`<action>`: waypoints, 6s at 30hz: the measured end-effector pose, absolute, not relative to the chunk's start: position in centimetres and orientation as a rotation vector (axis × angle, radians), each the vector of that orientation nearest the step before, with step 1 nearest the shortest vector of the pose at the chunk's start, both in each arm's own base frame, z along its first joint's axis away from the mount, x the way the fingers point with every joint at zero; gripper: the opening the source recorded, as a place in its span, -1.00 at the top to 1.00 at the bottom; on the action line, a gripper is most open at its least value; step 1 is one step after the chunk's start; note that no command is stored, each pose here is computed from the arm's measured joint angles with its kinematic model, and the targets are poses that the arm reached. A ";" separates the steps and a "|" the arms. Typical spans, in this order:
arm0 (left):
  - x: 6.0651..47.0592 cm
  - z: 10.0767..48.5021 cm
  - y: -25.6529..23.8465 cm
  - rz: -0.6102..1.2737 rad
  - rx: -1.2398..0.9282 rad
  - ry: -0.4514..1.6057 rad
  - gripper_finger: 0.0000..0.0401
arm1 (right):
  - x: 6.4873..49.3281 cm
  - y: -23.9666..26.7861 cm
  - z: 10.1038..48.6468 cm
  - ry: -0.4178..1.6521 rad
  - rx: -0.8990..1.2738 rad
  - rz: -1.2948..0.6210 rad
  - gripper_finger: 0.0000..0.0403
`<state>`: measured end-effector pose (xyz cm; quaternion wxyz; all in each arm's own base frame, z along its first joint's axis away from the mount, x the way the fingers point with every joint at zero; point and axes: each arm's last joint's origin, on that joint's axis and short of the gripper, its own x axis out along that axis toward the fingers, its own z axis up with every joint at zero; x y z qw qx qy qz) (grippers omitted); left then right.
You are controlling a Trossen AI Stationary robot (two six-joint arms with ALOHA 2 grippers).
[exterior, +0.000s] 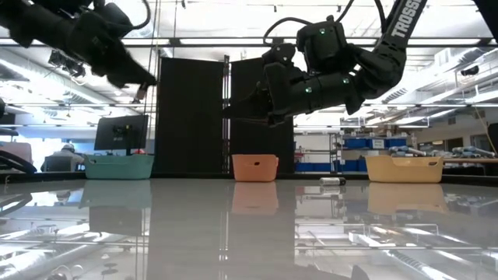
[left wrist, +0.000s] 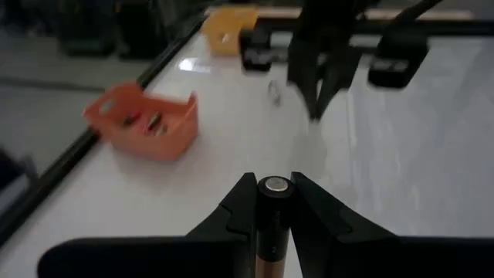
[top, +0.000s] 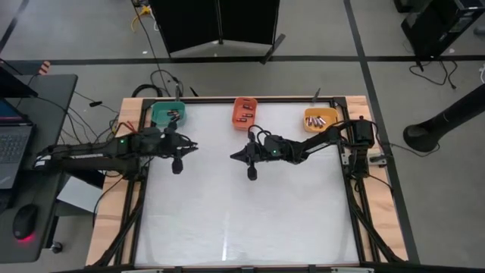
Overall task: Sort batteries
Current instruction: Put the copper battery into the green container, then put the silver battery into the yellow container
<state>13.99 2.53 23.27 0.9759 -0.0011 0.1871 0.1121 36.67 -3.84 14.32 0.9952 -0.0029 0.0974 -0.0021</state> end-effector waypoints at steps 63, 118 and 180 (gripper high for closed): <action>13.1 17.4 29.5 1.160 -0.927 1.202 0.71 | 36.8 -2.5 14.3 0.197 -0.086 0.066 0.97; 14.1 19.5 28.6 1.158 -0.743 1.198 0.25 | 36.8 -2.5 14.2 0.204 -0.083 0.067 0.97; 21.7 17.9 7.6 0.378 -0.022 0.149 0.97 | 36.5 -2.1 13.5 0.407 0.053 0.087 0.96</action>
